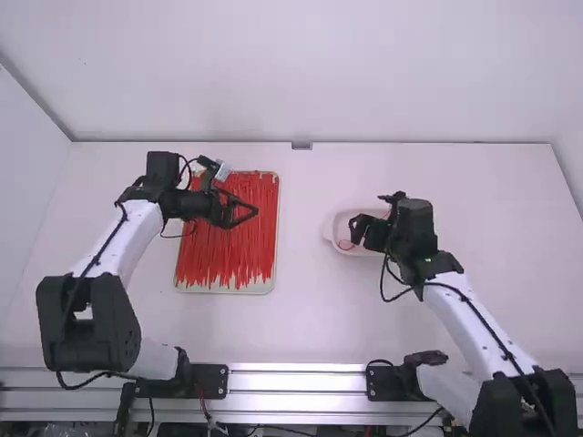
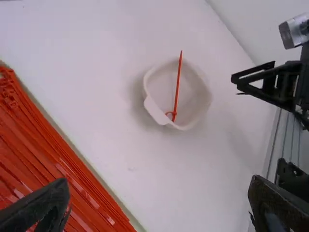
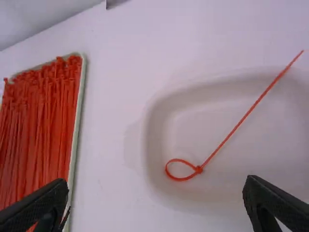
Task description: Fasten the cable tie
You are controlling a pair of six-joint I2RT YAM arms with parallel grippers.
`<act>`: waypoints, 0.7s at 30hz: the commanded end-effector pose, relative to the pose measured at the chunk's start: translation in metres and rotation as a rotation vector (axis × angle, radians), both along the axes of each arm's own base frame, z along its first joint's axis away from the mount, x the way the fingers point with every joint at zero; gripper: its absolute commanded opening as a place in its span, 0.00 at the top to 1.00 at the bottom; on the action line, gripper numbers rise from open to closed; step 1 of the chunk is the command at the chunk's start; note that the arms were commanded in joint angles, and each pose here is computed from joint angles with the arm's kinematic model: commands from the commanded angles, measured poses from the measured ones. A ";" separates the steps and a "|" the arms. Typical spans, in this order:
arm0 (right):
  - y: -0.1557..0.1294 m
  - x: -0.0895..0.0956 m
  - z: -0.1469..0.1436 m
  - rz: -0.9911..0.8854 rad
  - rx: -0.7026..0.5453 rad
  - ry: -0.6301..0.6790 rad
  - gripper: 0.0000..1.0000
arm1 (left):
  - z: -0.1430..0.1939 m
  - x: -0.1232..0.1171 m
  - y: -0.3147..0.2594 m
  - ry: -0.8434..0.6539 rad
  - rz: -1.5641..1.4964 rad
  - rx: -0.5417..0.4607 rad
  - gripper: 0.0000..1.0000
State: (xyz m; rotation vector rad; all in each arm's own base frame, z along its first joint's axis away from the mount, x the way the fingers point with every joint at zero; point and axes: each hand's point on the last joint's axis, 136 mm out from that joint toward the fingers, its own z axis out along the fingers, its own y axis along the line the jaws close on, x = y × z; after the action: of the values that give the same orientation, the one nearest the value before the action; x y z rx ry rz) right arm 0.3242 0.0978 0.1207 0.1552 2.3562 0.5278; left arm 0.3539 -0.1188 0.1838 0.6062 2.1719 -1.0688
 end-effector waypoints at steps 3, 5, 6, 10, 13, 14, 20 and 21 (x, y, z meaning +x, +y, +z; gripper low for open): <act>-0.030 -0.001 0.000 -0.067 -0.074 -0.064 0.08 | 0.008 -0.012 -0.015 -0.023 -0.004 0.022 0.07; -0.042 0.000 0.001 -0.096 -0.105 -0.096 0.11 | 0.007 -0.015 -0.019 -0.027 0.004 0.033 0.10; -0.048 0.000 0.002 -0.110 -0.120 -0.111 0.12 | 0.006 -0.015 -0.017 -0.029 0.015 0.038 0.11; -0.083 -0.006 0.000 -0.190 -0.216 -0.162 0.19 | 0.004 -0.017 -0.011 -0.042 0.084 0.063 0.17; -0.095 -0.018 -0.009 -0.194 -0.265 -0.168 0.24 | 0.003 -0.019 -0.005 -0.054 0.141 0.078 0.22; -0.095 -0.022 -0.012 -0.180 -0.281 -0.171 0.26 | 0.002 -0.019 -0.003 -0.059 0.164 0.083 0.24; -0.095 -0.051 -0.037 -0.088 -0.388 -0.196 0.41 | 0.001 -0.023 0.014 -0.115 0.311 0.112 0.36; -0.095 -0.053 -0.039 -0.080 -0.397 -0.198 0.42 | 0.001 -0.023 0.015 -0.127 0.320 0.118 0.37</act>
State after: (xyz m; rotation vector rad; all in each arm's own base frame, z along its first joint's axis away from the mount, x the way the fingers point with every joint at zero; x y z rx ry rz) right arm 0.2774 0.0042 0.0878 0.1012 2.2020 0.0877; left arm 0.3318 -0.1140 0.1845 0.4306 2.1309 -0.7772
